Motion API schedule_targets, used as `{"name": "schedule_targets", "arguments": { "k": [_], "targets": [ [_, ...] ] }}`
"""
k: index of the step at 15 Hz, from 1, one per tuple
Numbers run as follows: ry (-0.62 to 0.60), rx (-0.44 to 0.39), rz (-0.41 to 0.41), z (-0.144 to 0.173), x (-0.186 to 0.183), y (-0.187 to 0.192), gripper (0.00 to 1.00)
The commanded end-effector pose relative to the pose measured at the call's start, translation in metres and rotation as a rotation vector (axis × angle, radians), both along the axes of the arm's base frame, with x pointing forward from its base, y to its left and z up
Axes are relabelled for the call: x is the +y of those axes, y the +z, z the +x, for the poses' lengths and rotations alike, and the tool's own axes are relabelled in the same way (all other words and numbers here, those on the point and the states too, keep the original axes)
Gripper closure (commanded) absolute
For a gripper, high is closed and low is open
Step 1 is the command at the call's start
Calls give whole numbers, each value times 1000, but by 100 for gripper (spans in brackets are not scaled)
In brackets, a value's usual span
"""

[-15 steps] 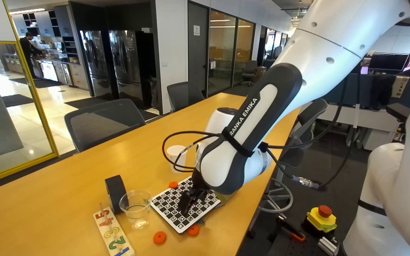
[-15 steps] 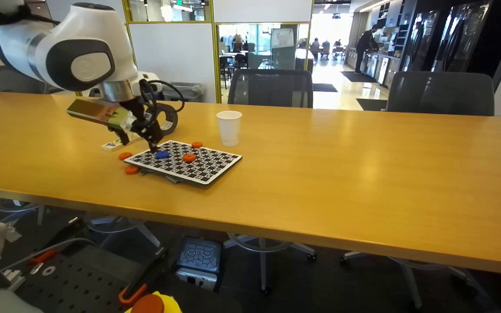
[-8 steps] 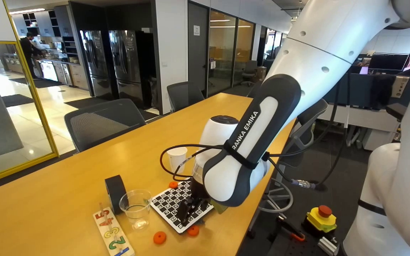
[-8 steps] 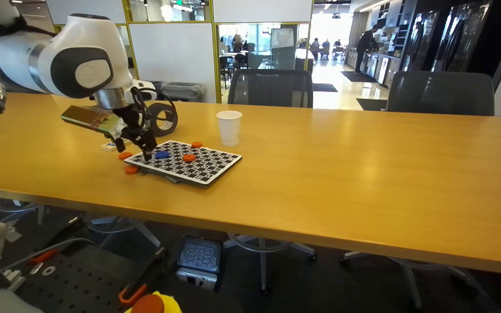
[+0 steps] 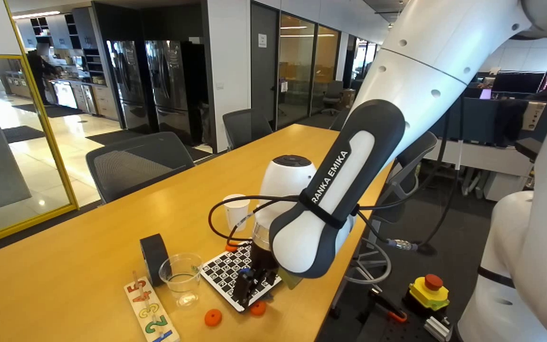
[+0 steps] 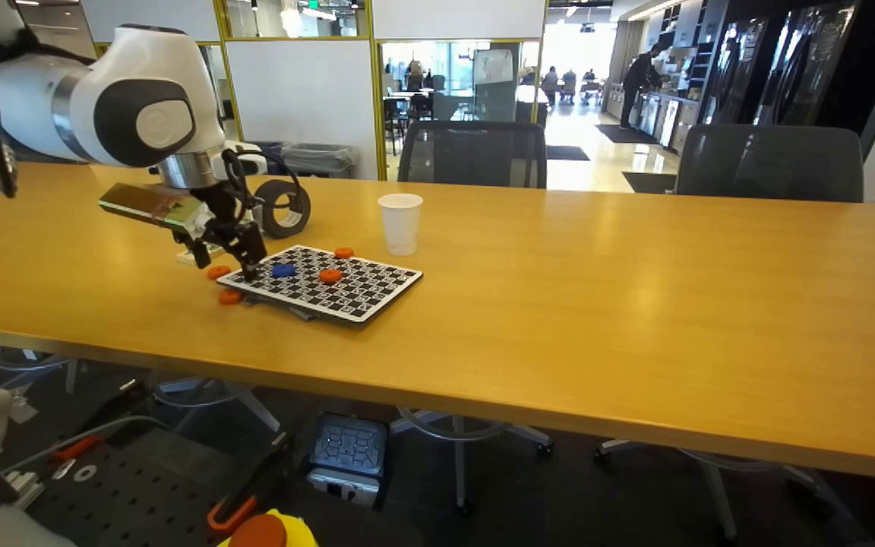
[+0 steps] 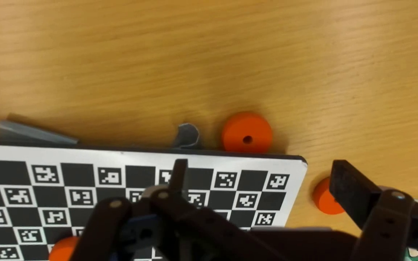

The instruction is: Put the orange rings in the white cup, then put the blue ring in the plastic clear cup.

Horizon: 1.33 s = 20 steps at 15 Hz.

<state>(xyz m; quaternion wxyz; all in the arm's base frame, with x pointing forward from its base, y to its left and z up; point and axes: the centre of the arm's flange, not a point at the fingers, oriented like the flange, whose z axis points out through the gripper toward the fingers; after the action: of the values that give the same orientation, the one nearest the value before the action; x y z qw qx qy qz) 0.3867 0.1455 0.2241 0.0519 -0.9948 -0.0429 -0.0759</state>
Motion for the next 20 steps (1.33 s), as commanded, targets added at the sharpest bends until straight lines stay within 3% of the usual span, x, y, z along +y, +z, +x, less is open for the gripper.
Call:
{"name": "schedule_targets", "arguments": {
  "k": [1, 10, 16, 20],
  "targets": [
    [12, 30, 0, 16, 7, 2, 0],
    [-4, 132, -6, 42, 11, 3, 0],
    [-27, 260, -9, 46, 11, 12, 0],
    [-35, 276, 1, 40, 13, 6, 0]
  ]
}}
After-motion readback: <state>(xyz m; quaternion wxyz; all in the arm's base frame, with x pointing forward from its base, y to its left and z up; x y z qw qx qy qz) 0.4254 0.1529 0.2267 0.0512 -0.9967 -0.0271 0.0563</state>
